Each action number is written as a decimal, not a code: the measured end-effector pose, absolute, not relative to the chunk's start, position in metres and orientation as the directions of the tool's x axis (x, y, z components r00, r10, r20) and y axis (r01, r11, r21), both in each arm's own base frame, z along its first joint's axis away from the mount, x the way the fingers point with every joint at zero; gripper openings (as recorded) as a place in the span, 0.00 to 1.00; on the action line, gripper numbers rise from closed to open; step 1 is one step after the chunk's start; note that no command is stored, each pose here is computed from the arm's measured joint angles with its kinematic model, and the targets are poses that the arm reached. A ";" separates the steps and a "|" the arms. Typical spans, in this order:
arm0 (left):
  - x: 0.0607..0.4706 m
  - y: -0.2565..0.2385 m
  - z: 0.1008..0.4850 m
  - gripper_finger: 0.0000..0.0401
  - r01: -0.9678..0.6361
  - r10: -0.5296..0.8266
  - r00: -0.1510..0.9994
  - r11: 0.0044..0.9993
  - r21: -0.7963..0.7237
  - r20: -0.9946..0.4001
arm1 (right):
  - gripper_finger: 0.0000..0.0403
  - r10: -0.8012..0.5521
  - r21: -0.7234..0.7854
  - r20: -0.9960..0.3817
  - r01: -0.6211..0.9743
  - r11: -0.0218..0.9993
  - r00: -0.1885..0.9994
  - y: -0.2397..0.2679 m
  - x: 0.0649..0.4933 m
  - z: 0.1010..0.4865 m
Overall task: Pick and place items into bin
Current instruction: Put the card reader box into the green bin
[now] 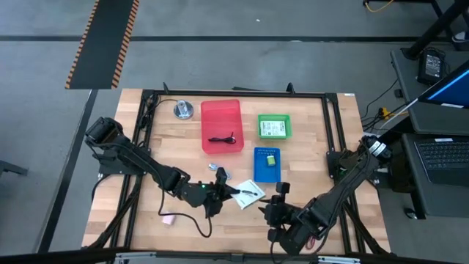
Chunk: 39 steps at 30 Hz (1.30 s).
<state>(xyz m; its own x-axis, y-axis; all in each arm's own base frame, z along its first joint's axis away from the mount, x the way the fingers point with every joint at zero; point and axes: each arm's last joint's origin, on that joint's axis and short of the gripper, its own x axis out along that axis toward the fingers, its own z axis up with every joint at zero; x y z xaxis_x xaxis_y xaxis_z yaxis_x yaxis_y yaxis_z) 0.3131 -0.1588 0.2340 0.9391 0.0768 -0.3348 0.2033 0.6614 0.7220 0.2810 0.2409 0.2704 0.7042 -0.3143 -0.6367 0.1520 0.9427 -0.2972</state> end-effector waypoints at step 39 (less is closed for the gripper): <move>0.320 -0.148 0.244 0.21 0.145 0.065 0.960 0.716 0.683 -0.272 | 0.01 -0.400 -0.450 -0.613 0.114 0.886 0.681 0.223 0.291 0.271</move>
